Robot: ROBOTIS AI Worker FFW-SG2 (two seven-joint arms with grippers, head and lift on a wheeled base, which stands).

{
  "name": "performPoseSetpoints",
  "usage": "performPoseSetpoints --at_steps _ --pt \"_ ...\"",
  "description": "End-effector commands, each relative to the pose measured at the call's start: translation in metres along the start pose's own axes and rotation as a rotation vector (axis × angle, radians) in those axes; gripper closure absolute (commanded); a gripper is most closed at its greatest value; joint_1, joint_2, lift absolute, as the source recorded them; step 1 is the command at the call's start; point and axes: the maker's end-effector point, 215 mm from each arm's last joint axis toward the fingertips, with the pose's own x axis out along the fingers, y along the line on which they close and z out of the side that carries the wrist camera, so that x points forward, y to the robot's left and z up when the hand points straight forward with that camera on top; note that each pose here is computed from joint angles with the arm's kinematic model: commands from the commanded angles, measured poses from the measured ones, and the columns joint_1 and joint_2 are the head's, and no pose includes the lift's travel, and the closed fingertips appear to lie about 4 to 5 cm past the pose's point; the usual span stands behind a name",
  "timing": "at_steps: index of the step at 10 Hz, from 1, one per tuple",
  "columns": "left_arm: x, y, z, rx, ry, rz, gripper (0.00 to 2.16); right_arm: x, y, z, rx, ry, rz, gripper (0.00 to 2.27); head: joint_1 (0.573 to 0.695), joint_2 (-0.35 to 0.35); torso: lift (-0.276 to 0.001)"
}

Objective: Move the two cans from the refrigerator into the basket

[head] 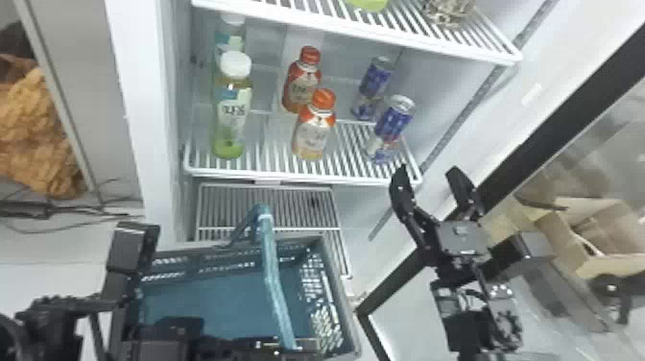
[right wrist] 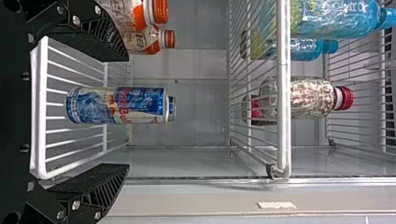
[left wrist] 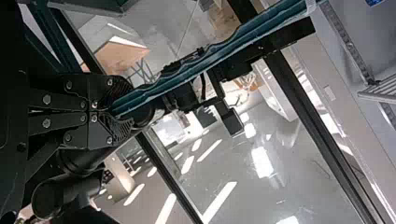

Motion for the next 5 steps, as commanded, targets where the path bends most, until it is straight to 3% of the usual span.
performPoseSetpoints --at_steps 1,5 --pt "0.000 0.000 0.001 0.001 -0.002 0.000 1.19 0.006 0.000 -0.002 0.003 -0.003 -0.001 0.21 0.695 -0.350 -0.266" --pt "0.000 0.000 0.001 0.004 0.001 0.000 1.19 0.033 0.005 -0.012 0.014 -0.012 0.012 0.21 0.695 -0.350 -0.266"
